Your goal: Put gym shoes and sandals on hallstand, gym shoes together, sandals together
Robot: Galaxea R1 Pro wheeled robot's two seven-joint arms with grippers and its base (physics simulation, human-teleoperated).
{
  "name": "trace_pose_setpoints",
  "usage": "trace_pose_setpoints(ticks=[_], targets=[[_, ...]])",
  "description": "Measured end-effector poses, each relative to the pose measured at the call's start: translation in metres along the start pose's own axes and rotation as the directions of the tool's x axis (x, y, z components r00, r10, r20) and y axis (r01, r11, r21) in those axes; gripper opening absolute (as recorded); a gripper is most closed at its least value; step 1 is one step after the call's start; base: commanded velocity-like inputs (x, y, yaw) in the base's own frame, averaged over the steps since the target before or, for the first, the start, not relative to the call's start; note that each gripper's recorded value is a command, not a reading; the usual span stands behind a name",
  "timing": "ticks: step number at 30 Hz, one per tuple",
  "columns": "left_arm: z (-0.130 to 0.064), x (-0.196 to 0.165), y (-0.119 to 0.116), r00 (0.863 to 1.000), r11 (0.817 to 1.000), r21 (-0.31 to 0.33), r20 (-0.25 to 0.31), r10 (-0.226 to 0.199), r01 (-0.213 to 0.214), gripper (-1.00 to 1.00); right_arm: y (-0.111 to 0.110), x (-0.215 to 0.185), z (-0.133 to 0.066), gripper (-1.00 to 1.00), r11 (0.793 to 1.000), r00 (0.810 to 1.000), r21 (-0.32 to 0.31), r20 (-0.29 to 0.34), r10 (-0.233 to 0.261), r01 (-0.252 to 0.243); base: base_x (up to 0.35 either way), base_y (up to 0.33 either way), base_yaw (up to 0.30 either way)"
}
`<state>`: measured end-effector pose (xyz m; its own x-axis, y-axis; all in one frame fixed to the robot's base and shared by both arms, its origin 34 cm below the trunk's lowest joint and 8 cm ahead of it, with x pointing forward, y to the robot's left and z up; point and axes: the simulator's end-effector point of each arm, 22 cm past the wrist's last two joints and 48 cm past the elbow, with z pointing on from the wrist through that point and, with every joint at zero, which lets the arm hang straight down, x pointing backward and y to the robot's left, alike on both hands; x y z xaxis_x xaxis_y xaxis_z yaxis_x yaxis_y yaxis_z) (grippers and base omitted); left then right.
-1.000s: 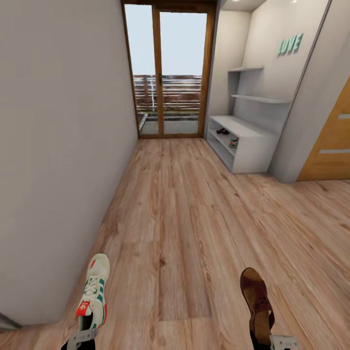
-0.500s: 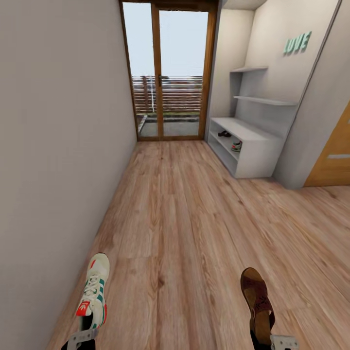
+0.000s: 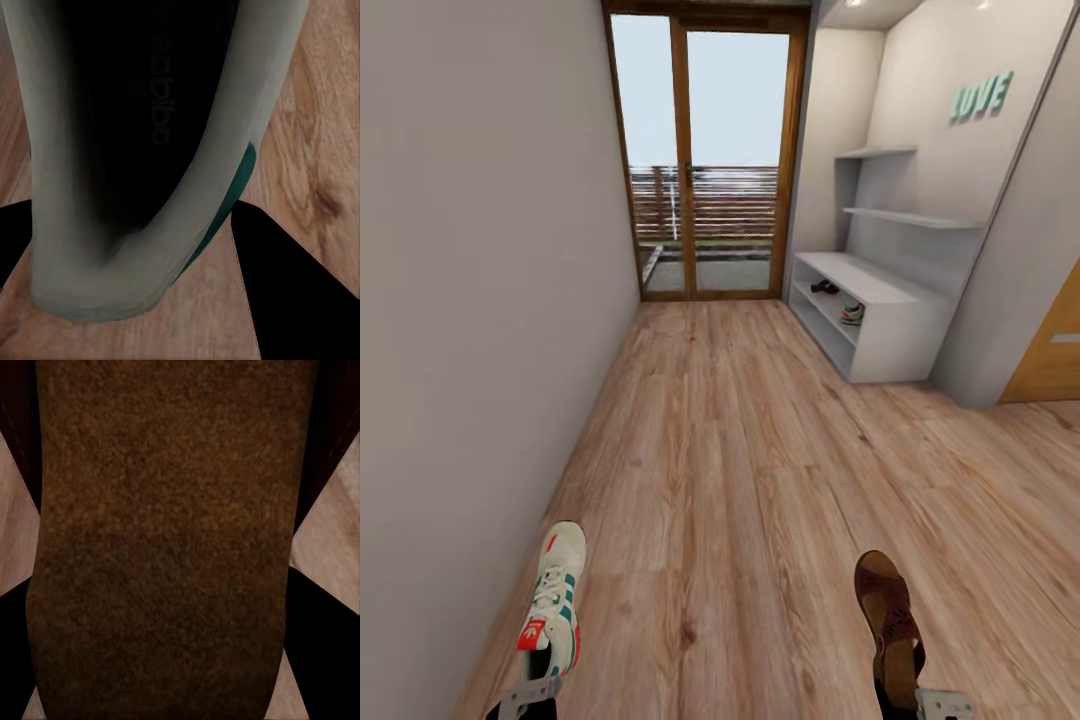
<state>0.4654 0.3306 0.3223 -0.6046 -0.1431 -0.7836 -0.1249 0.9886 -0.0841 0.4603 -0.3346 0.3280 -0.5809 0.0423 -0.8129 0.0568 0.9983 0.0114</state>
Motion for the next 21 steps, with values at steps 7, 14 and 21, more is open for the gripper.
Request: trace_pose_setpoints(ticks=[7,14,21], targets=[[-0.0004,-0.0016,-0.0017,1.000,1.000,0.003,0.004,-0.002,0.002,-1.00,0.0001,-0.0038,0.0000,-1.00,1.000,1.000,0.000,0.008,0.000,0.000,0.340,0.000,0.000],[-0.0018,0.0063,-0.0026,1.000,1.000,0.004,-0.013,-0.006,0.006,-1.00,-0.0004,-0.0043,0.0001,-1.00,1.000,1.000,0.000,0.010,-0.001,0.001,0.340,0.000,0.000],[-0.0019,0.0071,-0.0030,1.000,1.000,0.005,-0.015,-0.006,0.006,-1.00,-0.0002,-0.0051,0.0002,-1.00,1.000,1.000,0.000,0.011,-0.001,0.001,0.340,0.000,0.000]])
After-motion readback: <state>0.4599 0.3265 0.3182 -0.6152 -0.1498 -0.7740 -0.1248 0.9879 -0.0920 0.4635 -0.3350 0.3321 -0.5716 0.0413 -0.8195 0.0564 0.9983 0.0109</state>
